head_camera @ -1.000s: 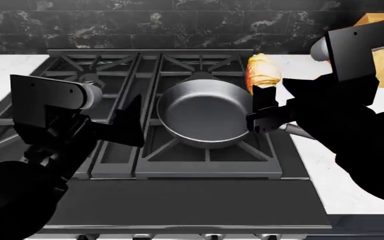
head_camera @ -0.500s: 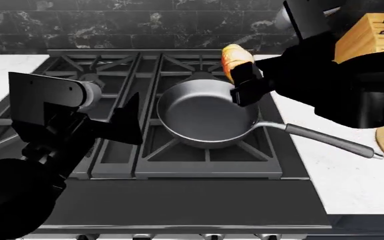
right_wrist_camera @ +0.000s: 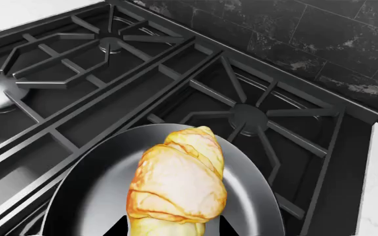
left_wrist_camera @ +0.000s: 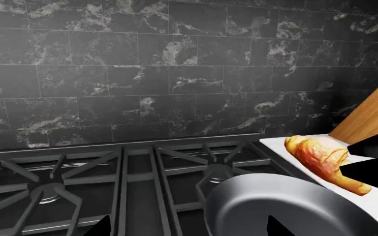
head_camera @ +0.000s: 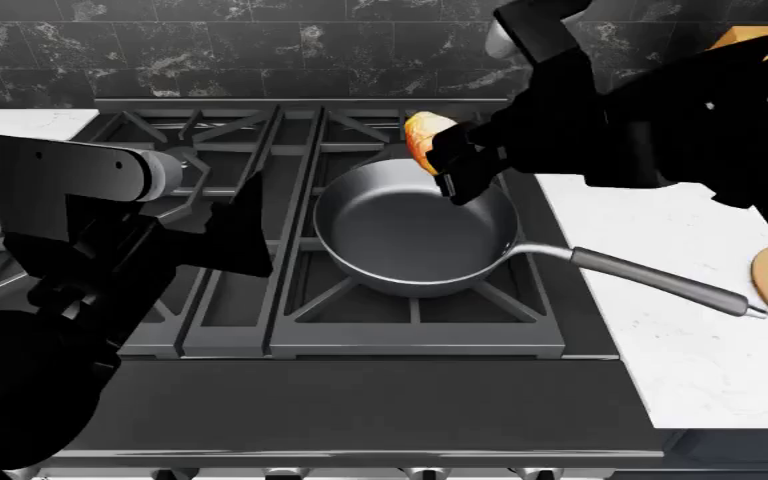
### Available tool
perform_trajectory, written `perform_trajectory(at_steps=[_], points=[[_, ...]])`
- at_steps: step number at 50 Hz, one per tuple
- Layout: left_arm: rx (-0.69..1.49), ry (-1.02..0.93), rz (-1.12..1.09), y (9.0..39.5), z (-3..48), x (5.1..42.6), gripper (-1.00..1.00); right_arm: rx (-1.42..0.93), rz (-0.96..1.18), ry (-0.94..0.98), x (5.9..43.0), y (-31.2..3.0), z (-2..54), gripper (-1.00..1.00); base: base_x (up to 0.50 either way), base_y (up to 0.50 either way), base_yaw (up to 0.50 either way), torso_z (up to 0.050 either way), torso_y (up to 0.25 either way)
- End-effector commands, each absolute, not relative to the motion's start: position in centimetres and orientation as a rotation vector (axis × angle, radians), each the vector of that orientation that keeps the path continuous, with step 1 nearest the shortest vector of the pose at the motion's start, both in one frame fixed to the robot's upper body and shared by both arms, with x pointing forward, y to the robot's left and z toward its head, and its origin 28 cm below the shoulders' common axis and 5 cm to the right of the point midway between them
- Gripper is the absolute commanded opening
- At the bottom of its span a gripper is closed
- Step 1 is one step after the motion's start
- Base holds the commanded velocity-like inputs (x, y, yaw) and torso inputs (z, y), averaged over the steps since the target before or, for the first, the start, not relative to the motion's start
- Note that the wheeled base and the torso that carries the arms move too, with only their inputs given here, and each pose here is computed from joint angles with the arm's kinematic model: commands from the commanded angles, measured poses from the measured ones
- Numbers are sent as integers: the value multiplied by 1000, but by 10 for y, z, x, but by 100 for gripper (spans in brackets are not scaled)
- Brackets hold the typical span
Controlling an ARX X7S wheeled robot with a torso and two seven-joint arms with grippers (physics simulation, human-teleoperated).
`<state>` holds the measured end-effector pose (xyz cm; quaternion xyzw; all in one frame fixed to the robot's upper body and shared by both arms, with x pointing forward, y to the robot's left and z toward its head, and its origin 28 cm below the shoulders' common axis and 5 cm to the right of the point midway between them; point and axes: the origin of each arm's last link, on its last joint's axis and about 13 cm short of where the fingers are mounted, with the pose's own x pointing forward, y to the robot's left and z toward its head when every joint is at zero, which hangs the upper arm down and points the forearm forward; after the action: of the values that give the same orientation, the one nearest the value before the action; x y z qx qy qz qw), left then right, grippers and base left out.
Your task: Pick the croissant and place it on the pan. Then turn on the stove to warm the croissant.
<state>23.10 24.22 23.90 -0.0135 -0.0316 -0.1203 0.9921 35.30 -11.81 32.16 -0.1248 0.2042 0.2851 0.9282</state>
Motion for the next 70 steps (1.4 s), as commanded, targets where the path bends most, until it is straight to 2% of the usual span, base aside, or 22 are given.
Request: perform_trajectory(at_steps=[1, 17, 51, 52, 70], points=[[-34, -66, -231, 244, 239, 234, 100, -277, 620, 469, 376, -115, 314, -100, 0, 0, 0, 0, 0], [-29, -74, -227, 245, 242, 233, 100, -271, 639, 548, 397, -111, 286, -100, 0, 0, 0, 0, 0], [-35, -76, -227, 245, 241, 233, 100, -293, 657, 633, 399, -108, 265, -100, 0, 0, 0, 0, 0], [-35, -76, -227, 245, 241, 233, 100, -296, 657, 633, 398, -108, 266, 100, 0, 0, 0, 0, 0], [-38, -78, -234, 245, 240, 230, 100, -296, 638, 548, 383, -109, 289, 100, 0, 0, 0, 0, 0]])
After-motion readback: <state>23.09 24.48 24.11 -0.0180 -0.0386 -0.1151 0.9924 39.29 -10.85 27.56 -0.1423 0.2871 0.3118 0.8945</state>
